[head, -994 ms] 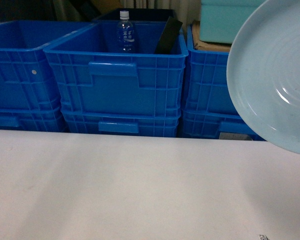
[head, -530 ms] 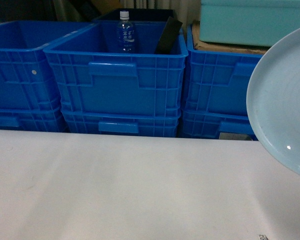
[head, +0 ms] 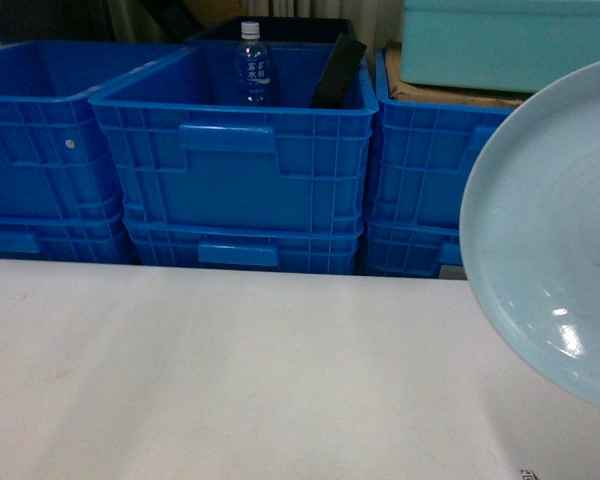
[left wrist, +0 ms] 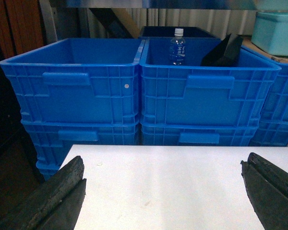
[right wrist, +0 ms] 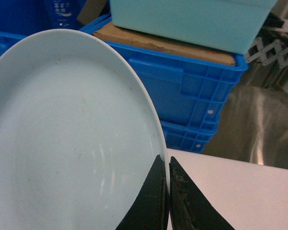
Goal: Place blue tray on left shelf second layer neatly
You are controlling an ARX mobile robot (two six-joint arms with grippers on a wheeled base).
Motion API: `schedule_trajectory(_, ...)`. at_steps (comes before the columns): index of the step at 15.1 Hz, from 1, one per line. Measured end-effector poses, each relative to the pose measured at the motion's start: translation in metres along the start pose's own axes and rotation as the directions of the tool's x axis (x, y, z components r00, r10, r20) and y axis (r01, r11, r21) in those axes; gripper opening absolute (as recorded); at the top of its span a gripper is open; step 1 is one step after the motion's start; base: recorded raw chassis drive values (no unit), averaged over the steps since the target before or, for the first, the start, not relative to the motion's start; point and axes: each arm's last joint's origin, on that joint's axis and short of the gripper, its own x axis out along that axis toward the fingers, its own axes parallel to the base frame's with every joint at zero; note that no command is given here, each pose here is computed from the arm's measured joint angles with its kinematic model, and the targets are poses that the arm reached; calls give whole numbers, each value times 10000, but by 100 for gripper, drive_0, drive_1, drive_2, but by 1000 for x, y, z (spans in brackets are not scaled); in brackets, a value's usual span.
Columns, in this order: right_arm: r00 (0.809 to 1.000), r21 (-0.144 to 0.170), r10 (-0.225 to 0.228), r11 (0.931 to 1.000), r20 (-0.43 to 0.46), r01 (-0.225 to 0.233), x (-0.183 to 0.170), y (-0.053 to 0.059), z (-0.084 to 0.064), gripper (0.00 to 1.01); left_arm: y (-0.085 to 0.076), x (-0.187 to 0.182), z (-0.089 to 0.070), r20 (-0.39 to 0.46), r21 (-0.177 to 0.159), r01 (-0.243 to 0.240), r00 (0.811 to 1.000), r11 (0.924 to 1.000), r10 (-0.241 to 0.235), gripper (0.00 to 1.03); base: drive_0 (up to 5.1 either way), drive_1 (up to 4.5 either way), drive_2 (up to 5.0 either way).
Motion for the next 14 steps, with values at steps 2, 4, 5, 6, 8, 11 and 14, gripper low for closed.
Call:
schedule_trajectory(2, 9997, -92, 66, 9999, 247, -64, -1, 0, -3, 2, 0, 0, 0, 0, 0, 8, 10000, 10000, -8, 98, 0, 0, 0)
schedule_trajectory(4, 9994, -133, 125, 9998, 310, -121, -1, 1, -2, 2, 0, 0, 0, 0, 0, 4, 10000, 10000, -4, 98, 0, 0, 0)
schedule_trajectory(5, 9994, -138, 128, 9998, 314, -124, -1, 1, -2, 2, 0, 0, 0, 0, 0, 4, 10000, 10000, -4, 98, 0, 0, 0)
schedule_trajectory(6, 9994, -137, 128, 9998, 310, -124, -1, 1, -2, 2, 0, 0, 0, 0, 0, 4, 10000, 10000, -4, 98, 0, 0, 0)
schedule_trajectory(8, 9995, -135, 130, 9998, 299, -126, -1, 1, -3, 2, 0, 0, 0, 8, 4, 4, 10000, 10000, -4, 98, 0, 0, 0)
schedule_trajectory(11, 9994, -175, 194, 9997, 302, -189, -1, 1, -3, 2, 0, 0, 0, 8, 0, -23, 10000, 10000, 23, 98, 0, 0, 0)
schedule_trajectory(14, 9993, -189, 197, 9996, 313, -191, -1, 1, -3, 2, 0, 0, 0, 8, 0, 0, 10000, 10000, 0, 98, 481, -265, -265)
